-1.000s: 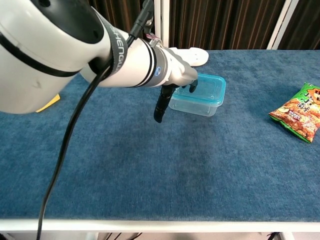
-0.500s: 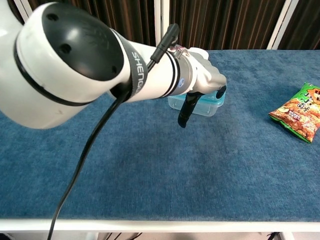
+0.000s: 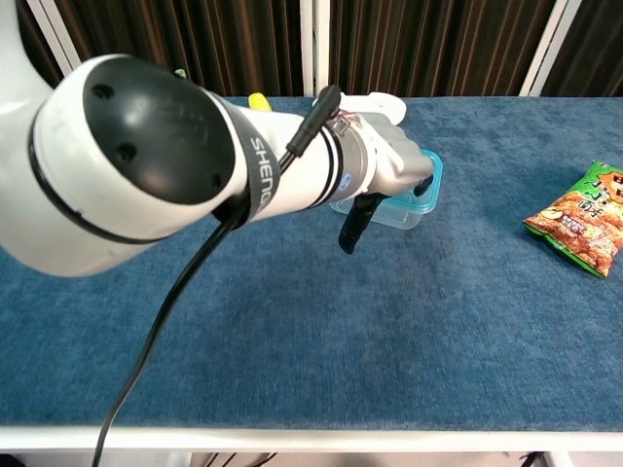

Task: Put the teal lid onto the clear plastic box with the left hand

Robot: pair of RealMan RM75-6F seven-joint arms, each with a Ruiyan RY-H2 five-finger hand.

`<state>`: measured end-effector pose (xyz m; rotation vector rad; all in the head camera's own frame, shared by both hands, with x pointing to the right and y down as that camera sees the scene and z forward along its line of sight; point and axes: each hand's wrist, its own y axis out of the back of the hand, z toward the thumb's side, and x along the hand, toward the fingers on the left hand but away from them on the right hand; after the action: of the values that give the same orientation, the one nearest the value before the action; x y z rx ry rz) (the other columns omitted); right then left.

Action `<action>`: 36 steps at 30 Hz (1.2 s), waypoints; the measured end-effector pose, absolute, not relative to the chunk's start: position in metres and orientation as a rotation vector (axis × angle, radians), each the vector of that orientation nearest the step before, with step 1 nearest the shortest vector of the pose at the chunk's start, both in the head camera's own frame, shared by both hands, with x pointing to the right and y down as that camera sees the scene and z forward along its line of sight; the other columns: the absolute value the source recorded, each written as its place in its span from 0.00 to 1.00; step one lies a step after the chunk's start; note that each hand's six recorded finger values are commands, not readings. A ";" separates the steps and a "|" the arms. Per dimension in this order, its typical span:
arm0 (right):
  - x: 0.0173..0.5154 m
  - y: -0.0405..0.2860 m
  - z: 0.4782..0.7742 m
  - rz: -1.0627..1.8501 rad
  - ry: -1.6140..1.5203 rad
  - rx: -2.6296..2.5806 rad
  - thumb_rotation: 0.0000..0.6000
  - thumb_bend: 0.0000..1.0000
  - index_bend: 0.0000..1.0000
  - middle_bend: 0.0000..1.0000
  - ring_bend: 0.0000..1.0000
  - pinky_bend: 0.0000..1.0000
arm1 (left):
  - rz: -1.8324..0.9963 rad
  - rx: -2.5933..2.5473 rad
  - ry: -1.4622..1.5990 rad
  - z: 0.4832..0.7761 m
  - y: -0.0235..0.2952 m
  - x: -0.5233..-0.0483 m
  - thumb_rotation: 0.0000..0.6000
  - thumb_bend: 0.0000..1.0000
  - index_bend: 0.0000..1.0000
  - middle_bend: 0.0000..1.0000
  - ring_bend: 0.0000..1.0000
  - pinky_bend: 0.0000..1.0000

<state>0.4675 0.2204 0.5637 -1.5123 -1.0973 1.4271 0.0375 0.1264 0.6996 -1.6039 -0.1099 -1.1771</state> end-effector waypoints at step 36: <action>0.486 0.200 0.567 1.415 -1.139 -1.594 1.00 0.13 0.00 0.01 0.00 0.00 | -1.256 -1.603 0.814 0.635 0.047 -0.237 1.00 0.01 0.16 0.12 0.00 0.03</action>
<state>0.4860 0.2004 0.5668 -1.5937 -1.1390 1.4153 -0.2373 0.0474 0.6345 -1.6032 0.8144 -1.2562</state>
